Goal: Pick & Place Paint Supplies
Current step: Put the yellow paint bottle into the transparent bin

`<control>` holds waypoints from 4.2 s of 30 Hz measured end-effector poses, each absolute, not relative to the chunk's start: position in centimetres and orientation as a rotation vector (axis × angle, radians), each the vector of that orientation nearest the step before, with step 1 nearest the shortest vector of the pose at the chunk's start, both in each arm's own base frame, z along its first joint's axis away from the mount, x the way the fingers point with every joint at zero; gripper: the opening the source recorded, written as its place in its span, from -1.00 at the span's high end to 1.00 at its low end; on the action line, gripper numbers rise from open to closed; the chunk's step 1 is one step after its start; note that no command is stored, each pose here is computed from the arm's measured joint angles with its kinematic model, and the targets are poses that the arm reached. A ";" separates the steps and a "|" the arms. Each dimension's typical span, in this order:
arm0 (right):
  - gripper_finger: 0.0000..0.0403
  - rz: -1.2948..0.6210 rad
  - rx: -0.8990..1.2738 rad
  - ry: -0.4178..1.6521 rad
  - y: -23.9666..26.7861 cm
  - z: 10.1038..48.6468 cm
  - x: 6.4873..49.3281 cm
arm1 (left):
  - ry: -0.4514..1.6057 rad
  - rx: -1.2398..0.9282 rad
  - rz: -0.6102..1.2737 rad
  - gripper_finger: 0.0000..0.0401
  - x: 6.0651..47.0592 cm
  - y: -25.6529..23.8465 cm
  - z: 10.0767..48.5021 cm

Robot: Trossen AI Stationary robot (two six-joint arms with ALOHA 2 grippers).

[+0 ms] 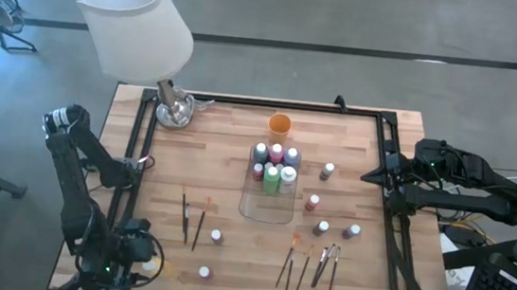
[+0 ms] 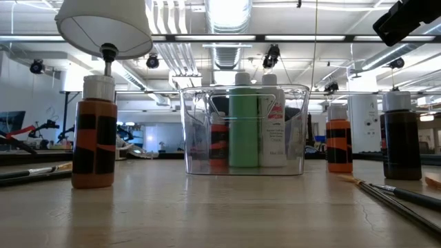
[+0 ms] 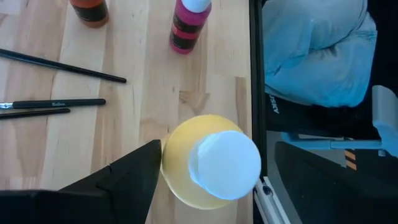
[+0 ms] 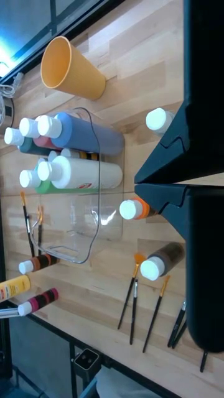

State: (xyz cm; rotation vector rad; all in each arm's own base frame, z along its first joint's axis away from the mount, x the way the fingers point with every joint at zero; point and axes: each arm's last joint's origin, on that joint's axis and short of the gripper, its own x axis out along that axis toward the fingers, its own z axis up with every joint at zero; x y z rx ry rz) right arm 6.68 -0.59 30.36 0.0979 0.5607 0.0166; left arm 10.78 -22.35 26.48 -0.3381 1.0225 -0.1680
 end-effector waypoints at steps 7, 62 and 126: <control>0.96 0.017 0.098 0.561 -0.6 30.4 6.7 | 1.018 -0.332 -0.172 -0.59 10.8 -22.4 26.5; 0.96 0.017 0.098 0.561 -0.6 30.4 6.7 | 0.985 -0.220 -0.164 0.04 10.7 -21.8 26.5; 0.96 0.017 0.098 0.561 -0.6 30.4 6.7 | 0.876 -0.185 -0.093 0.36 12.2 -20.0 28.4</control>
